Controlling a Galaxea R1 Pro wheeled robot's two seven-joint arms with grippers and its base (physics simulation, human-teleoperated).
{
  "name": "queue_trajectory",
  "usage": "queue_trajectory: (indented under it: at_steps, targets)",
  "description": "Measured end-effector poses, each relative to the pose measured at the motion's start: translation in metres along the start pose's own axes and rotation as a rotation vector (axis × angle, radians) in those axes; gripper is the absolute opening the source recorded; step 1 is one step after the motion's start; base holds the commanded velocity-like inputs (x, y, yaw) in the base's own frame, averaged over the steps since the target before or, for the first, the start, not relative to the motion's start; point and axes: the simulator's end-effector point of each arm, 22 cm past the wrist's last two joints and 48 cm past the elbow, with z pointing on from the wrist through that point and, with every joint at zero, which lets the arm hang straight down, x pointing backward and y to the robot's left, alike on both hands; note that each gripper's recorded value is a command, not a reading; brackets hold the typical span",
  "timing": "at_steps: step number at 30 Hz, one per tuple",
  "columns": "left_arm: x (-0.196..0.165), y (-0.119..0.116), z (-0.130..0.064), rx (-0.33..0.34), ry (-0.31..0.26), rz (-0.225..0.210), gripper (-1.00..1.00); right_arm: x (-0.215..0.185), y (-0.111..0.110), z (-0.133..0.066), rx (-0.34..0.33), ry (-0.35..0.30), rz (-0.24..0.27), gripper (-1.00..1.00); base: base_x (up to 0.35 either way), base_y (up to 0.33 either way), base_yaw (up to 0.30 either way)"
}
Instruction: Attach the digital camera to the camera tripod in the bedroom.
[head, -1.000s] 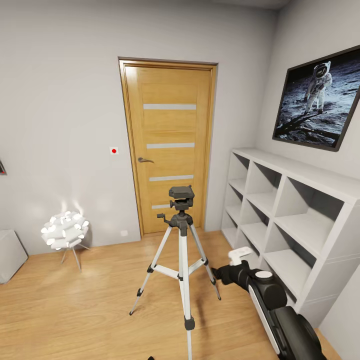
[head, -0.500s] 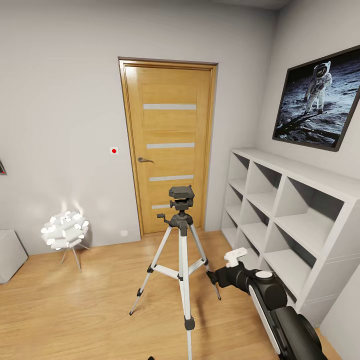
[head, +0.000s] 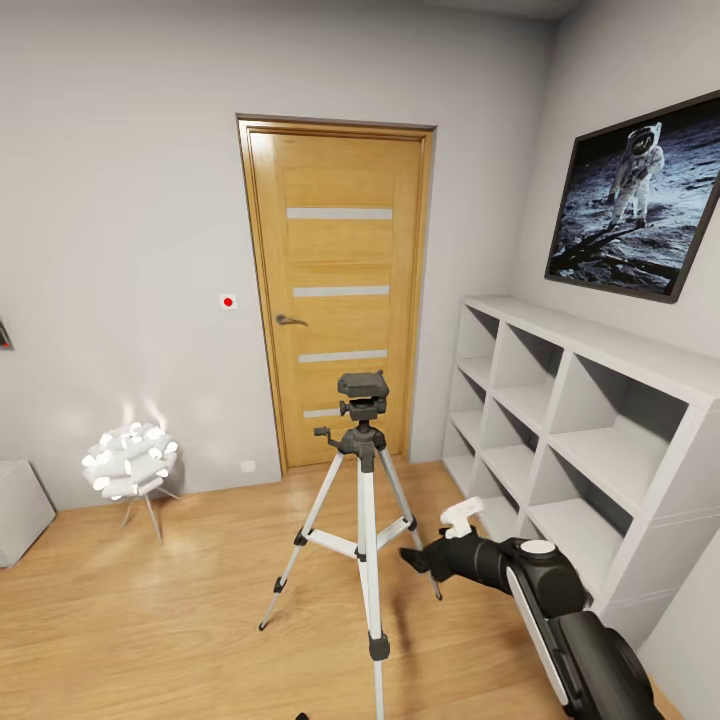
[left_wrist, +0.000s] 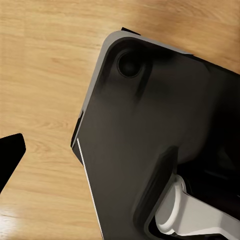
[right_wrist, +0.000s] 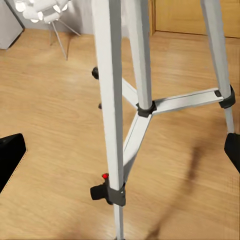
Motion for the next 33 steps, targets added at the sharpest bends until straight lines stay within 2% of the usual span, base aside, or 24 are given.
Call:
queue_trajectory:
  at_steps: [5,11,14,18,22,27,33]
  targets:
    - [0.0,0.0,0.0,0.0,0.0,0.0,1.0,0.0,0.003,0.002,-0.004,-0.002,-0.003,1.0,0.0,0.0,0.0]
    - [0.0,0.0,0.0,0.0,0.0,0.001,1.0,-0.002,-0.003,0.005,0.036,-0.01,0.003,1.0,0.0,0.0,0.0]
    - [0.0,0.0,0.0,0.0,0.0,0.0,1.0,-0.01,0.008,0.01,0.036,-0.035,0.015,1.0,0.0,0.0,0.0]
    - [0.0,0.0,0.0,0.0,0.0,0.001,1.0,-0.023,0.032,0.018,0.006,-0.07,0.042,1.0,0.0,0.0,0.0]
    - [0.0,0.0,0.0,0.0,0.0,0.001,1.0,-0.028,0.039,0.02,-0.002,-0.085,0.048,1.0,0.0,0.0,0.0]
    - [0.0,0.0,0.0,0.0,0.0,0.001,1.0,-0.038,0.05,0.022,-0.021,-0.121,0.042,1.0,0.0,0.0,0.0]
    - [0.0,0.0,0.0,0.0,0.0,0.001,1.0,-0.052,0.08,0.027,-0.066,-0.161,0.005,1.0,0.0,0.0,0.0]
